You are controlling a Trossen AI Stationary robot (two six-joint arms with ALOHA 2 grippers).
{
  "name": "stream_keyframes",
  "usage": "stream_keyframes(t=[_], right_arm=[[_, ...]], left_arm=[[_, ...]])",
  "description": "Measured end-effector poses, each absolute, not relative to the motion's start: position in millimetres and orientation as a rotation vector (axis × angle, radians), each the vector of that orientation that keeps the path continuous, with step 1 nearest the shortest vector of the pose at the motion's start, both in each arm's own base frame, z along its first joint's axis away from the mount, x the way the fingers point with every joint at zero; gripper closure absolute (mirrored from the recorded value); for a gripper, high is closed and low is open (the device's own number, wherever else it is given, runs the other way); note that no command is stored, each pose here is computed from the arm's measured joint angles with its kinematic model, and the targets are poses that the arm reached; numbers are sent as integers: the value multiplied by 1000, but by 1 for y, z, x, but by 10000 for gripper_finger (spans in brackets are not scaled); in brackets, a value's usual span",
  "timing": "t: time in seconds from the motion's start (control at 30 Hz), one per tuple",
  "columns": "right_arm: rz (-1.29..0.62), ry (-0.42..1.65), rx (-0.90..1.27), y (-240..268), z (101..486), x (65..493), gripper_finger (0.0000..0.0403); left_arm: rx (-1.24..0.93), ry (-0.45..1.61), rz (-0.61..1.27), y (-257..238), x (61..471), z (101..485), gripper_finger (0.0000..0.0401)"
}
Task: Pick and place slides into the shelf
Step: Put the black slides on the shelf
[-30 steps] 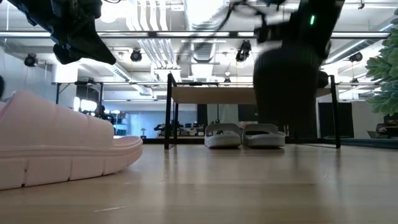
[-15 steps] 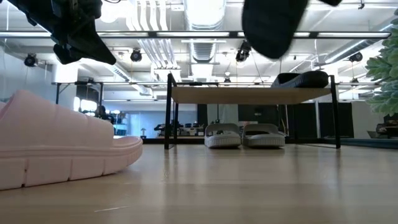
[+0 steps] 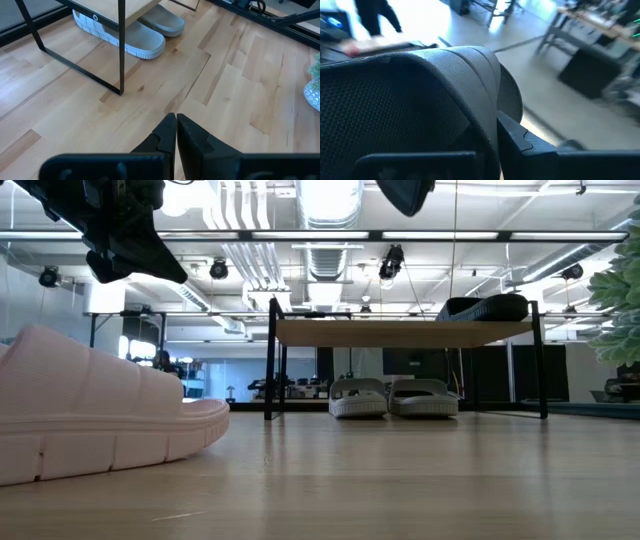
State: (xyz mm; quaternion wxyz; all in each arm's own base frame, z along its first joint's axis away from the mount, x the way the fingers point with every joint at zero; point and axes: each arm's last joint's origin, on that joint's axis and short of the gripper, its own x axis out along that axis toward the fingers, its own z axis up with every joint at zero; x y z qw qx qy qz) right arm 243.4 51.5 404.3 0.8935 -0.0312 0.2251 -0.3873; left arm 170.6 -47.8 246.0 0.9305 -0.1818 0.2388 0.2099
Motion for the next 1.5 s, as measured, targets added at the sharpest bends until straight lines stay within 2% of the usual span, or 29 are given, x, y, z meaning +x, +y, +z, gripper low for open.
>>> stream_keyframes(t=[0.17,0.57,1.03,1.3,1.5], right_arm=[[-876,605,-187,17,398,251,386],[-768,1047,-519,-55,363,284,385],[-665,1221,-540,-133,341,289,385],[-571,1285,-558,-149,325,296,385],[-571,1289,-510,-154,317,298,385]], left_arm=[[-374,488,429,-48,171,246,401],[-383,485,432,-48,171,246,401],[-411,443,496,-46,170,247,401],[-419,441,499,-46,170,247,401],[-439,436,504,-46,170,247,401]])
